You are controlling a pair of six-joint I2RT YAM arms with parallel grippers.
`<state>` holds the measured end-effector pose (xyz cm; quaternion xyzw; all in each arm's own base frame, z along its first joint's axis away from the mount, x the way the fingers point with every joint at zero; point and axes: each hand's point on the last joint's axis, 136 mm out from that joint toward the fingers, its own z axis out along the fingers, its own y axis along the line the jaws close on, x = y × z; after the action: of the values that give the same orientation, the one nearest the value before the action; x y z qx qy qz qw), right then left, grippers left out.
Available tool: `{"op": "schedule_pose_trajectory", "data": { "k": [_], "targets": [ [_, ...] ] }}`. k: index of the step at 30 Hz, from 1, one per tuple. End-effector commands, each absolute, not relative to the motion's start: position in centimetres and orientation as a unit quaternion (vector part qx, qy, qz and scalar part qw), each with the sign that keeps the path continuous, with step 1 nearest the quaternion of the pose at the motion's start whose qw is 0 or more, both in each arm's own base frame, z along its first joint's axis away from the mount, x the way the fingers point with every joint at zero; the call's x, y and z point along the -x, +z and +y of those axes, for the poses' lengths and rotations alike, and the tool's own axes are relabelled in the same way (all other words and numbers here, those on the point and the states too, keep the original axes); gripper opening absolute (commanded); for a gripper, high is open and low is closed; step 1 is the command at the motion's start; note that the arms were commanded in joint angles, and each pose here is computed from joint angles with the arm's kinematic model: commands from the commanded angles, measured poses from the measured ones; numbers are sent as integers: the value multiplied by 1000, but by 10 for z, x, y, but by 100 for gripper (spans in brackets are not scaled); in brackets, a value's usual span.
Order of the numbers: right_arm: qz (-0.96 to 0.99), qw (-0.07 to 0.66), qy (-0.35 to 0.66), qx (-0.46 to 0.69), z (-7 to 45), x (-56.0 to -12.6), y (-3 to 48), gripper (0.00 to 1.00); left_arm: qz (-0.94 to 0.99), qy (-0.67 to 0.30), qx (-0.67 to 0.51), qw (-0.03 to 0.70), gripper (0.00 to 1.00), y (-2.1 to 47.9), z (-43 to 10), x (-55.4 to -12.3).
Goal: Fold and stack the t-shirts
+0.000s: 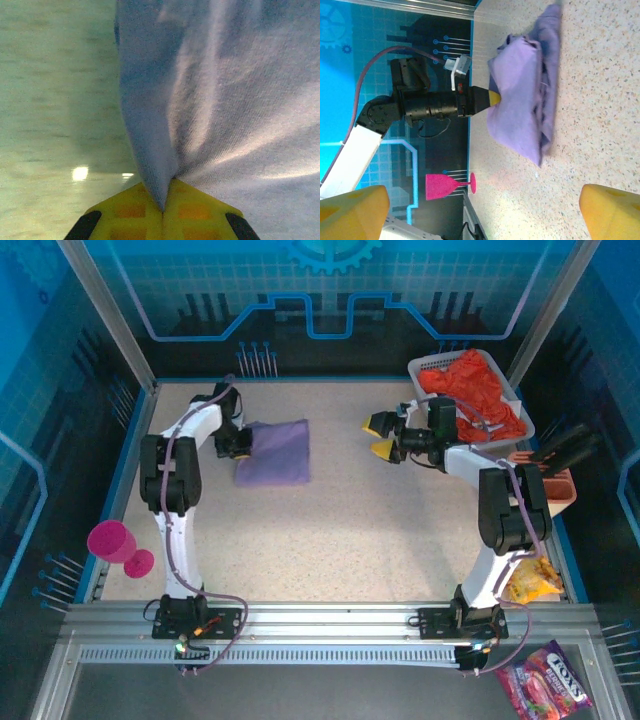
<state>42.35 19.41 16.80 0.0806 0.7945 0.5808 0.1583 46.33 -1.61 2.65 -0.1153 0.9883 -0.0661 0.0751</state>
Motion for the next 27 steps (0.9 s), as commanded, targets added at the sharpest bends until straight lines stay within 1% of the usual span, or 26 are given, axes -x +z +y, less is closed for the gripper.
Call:
{"op": "schedule_pose_trajectory", "data": {
  "k": [1,4,7,10,13,16,19,24,25,27],
  "targets": [
    [800,163,574,-70,188,-414,175,98,992,43,100,62,0,31,38,-453],
    [803,156,570,-73,188,-412,170,98,988,100,90,73,0,38,69,-461],
    [809,148,565,-68,190,-409,168,98,985,118,96,83,0,41,94,-470],
    [820,142,551,-62,190,-406,167,98,979,152,110,77,0,42,128,-474],
    [826,137,544,-54,194,-404,166,98,977,157,124,70,0,38,151,-480],
    [831,127,540,-53,198,-403,162,98,967,192,152,72,0,42,179,-484],
    [836,123,533,-49,202,-402,161,98,963,208,143,91,0,46,188,-493],
    [841,119,526,-38,212,-400,164,98,961,214,147,97,4,42,191,-496],
    [841,119,527,-36,213,-400,165,98,959,219,150,99,8,41,192,-497],
    [842,117,526,-32,217,-398,165,98,955,233,154,96,32,42,197,-495]
  ]
}}
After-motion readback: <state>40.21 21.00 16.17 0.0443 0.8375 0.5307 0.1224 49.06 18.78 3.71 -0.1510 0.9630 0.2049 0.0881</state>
